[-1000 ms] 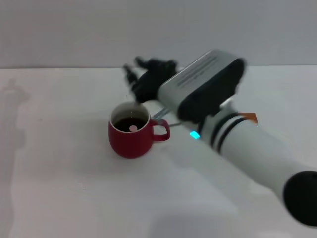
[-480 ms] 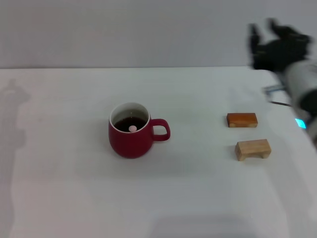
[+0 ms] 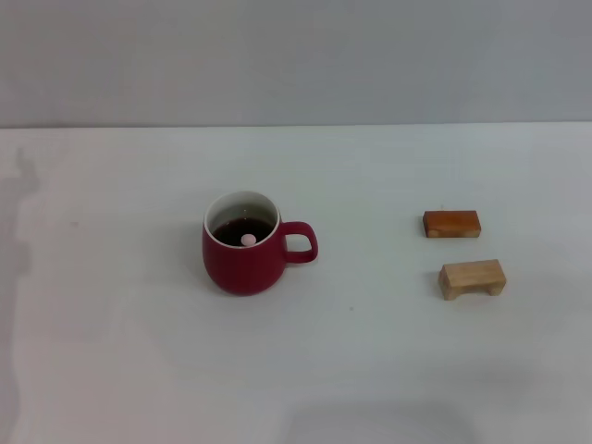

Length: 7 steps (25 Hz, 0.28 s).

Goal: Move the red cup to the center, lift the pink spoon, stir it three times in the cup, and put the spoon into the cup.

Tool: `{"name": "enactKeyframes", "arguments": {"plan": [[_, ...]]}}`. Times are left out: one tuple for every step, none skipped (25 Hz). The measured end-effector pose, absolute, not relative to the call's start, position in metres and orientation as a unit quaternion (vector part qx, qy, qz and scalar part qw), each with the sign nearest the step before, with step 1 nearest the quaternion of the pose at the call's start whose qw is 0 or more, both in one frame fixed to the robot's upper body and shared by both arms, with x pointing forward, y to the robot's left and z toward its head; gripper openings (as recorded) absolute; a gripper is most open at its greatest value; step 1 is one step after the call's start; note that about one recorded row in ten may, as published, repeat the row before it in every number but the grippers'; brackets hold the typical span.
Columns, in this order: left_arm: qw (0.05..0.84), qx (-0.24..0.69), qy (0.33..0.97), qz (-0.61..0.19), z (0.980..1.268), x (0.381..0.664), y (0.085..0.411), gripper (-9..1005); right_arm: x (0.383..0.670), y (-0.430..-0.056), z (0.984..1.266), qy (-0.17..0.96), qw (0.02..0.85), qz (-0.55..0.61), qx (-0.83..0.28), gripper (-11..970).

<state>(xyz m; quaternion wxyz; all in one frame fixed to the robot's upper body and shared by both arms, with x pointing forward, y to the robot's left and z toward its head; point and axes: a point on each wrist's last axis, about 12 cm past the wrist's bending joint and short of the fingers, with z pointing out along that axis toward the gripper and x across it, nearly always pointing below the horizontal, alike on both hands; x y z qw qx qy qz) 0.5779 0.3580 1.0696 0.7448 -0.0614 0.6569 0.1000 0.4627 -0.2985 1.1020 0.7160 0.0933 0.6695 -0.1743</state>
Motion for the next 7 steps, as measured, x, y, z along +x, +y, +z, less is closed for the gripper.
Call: {"name": "enactKeyframes", "arguments": {"plan": [[0.744,-0.068,0.656,0.103,1.070,0.578,0.361,219,0.450,-0.312,1.097,0.655,0.721,-0.187,0.128,624],[0.744,-0.068,0.656,0.103,1.070,0.578,0.361,262,0.450,-0.312,1.097,0.655,0.721,-0.187,0.128,624],[0.745,-0.071,0.656,0.104,1.071,0.578,0.362,306,0.444,-0.319,1.094,0.646,0.724,-0.194,0.145,624],[0.745,-0.072,0.655,0.105,1.071,0.578,0.363,306,0.440,-0.323,1.092,0.641,0.726,-0.198,0.153,624],[0.745,-0.074,0.655,0.105,1.071,0.578,0.363,306,0.437,-0.327,1.089,0.638,0.726,-0.202,0.160,624],[0.745,-0.075,0.654,0.106,1.071,0.578,0.364,306,0.435,-0.335,1.085,0.635,0.724,-0.206,0.172,624],[0.745,-0.076,0.654,0.106,1.072,0.578,0.364,306,0.435,-0.335,1.085,0.635,0.724,-0.206,0.172,624]]}}
